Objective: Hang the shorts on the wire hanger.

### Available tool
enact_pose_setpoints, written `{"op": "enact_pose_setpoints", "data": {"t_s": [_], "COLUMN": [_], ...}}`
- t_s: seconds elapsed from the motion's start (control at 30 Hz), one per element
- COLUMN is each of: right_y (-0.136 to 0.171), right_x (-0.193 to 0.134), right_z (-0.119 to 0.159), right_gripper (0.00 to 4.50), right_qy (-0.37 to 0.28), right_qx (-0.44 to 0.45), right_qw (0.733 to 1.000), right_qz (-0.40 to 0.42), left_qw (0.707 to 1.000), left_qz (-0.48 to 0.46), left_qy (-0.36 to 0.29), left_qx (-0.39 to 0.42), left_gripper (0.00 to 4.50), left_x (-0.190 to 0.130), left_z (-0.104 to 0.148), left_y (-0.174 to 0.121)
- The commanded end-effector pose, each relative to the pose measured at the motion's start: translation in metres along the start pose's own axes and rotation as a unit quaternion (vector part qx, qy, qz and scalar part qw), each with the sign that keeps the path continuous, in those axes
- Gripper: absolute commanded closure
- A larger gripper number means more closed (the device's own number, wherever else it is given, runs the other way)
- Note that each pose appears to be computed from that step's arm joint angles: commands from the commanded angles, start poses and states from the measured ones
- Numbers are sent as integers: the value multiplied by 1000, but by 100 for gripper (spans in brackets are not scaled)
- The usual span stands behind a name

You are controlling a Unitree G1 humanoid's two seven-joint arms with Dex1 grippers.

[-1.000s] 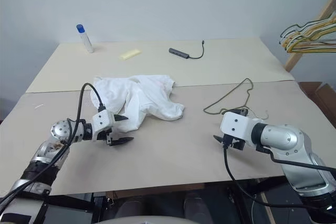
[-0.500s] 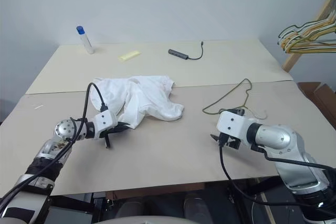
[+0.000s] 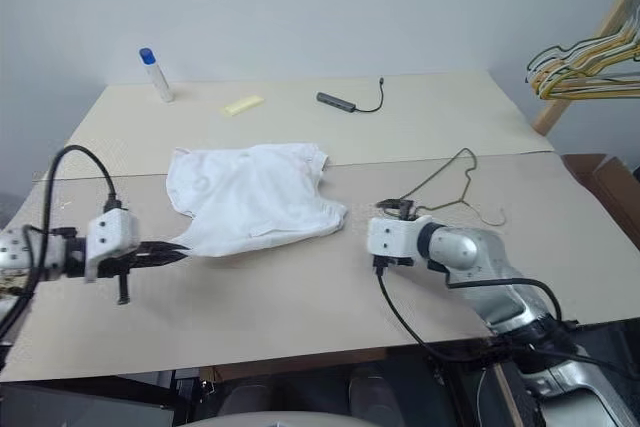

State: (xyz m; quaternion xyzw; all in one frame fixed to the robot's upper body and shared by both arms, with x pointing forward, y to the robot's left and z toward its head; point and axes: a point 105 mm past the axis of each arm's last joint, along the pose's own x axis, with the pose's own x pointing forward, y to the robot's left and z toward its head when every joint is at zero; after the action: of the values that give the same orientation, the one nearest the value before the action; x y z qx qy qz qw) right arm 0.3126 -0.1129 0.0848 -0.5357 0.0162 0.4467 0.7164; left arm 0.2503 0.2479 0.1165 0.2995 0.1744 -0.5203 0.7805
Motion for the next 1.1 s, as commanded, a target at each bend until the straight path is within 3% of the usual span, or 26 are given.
{"op": "enact_pose_setpoints", "data": {"t_s": [0.03,0.43,0.87,1.0,1.1], "right_y": [-7,0,-8,-26,-40], "right_x": [13,53,68,60,26], "right_z": [14,21,16,9,5], "right_gripper": [0,0,434,448,448], "right_qy": [-30,-65,-57,-32,-12], "right_qx": [-58,-124,-127,-160,-182], "right_qw": [998,990,990,986,983], "right_qz": [-7,19,-1,-31,-15], "left_qw": [1000,1000,1000,996,999], "left_qz": [2,2,6,35,27], "left_qy": [7,13,22,82,31], "left_qx": [22,19,-2,34,20], "left_gripper": [447,447,450,450,450], "left_x": [-16,-27,-35,-28,-18], "left_z": [12,20,12,-7,8], "left_y": [0,0,3,11,7]}}
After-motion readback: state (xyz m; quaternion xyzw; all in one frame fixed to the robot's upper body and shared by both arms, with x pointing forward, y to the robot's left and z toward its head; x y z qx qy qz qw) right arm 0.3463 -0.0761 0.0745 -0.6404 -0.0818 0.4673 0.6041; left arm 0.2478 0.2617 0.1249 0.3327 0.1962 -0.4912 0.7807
